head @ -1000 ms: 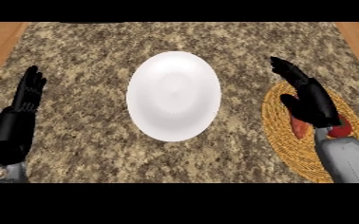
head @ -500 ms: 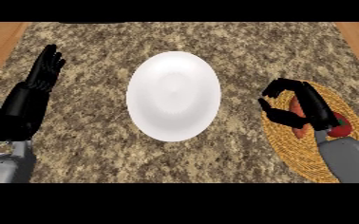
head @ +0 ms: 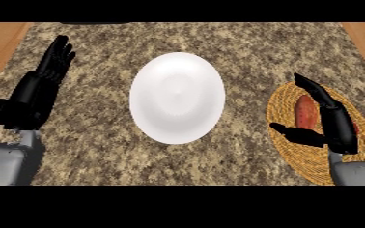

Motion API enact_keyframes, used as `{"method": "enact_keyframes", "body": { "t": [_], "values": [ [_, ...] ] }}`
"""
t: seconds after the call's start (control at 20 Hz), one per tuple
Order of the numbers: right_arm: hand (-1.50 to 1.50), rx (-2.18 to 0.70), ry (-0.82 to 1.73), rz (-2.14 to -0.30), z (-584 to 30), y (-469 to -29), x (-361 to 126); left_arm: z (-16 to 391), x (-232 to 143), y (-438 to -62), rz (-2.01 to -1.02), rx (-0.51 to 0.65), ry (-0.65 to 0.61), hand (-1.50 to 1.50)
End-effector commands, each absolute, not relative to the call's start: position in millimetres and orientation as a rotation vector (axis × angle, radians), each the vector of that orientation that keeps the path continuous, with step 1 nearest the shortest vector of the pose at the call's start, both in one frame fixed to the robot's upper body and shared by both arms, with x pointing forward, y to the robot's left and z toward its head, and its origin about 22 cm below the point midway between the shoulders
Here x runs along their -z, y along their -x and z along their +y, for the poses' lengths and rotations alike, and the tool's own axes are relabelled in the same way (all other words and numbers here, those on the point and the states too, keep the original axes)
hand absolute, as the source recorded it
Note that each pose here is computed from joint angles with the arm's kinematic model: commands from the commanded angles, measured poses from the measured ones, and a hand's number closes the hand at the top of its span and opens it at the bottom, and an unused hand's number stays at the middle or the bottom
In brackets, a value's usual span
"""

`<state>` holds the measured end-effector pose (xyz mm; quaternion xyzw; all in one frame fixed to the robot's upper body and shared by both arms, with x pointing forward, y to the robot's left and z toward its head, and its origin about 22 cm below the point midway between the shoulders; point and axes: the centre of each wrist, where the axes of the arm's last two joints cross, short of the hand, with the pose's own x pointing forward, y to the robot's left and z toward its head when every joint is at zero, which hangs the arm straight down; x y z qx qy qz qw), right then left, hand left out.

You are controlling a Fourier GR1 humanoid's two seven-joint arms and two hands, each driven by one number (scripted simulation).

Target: Pick the tomato from the placemat and place it in the plate

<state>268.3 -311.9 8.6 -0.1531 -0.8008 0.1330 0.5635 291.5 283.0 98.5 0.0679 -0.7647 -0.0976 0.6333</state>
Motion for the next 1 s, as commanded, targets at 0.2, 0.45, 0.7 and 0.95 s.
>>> {"method": "enact_keyframes", "body": {
  "t": [0.2, 0.45, 0.7, 0.95],
  "values": [
    [-1.50, -0.512, 0.646, -1.770, -345, -266, -88, 290, -98, -305, -1.755, 0.222, -0.175, 0.00],
    [-1.50, -0.798, 0.808, -1.364, -376, -254, -126, 284, -106, -302, -1.743, 0.205, -0.158, 0.00],
    [-1.50, -0.970, 0.818, -1.068, -355, -255, -156, 272, -113, -303, -1.751, 0.219, -0.142, 0.00],
    [-1.50, -1.023, 0.724, -0.851, -365, -259, -148, 271, -99, -307, -1.749, 0.240, -0.131, 0.00]
  ]
}}
